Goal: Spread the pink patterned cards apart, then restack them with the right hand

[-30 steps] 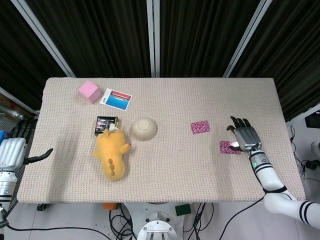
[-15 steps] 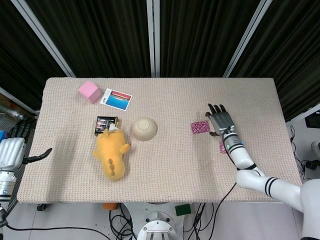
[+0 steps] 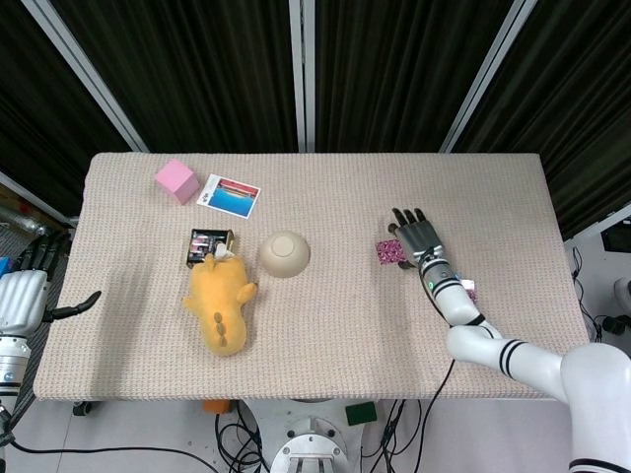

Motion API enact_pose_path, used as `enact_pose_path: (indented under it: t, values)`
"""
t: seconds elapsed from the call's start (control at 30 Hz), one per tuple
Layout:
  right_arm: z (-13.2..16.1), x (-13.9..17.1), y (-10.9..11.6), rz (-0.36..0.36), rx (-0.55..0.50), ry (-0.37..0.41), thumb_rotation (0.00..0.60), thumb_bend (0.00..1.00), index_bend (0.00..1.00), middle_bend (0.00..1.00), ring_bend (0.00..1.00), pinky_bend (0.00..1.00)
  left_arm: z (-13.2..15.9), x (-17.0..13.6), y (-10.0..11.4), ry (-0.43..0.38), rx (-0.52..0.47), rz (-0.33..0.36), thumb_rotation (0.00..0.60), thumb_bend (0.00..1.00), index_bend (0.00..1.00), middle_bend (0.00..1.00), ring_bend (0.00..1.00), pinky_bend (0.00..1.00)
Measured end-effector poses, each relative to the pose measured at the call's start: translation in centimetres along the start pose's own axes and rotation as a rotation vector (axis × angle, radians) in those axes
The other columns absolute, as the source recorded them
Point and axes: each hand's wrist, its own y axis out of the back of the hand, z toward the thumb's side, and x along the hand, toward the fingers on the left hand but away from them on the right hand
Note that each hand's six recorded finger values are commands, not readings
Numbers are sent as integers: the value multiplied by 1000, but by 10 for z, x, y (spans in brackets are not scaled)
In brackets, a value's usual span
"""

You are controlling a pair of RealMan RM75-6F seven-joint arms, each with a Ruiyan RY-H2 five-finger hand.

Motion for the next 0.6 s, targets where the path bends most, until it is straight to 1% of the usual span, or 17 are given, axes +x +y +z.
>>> enact_pose_path:
  t: [0.17, 0.3, 0.6]
  values:
    - [2, -3, -3, 13, 4, -3, 600, 477, 278, 0, 0, 0, -1, 0, -2, 3, 0, -5, 275, 131, 35, 40, 0, 139]
    - [3, -4, -3, 4, 7, -3, 600, 483, 313, 0, 0, 0, -1, 1, -3, 3, -2, -11, 277, 131, 36, 40, 0, 139]
    - [2, -5, -7, 12, 12, -10, 600, 493, 379, 0, 0, 0, -3, 1, -4, 9, -5, -12, 276, 131, 37, 40, 0, 139]
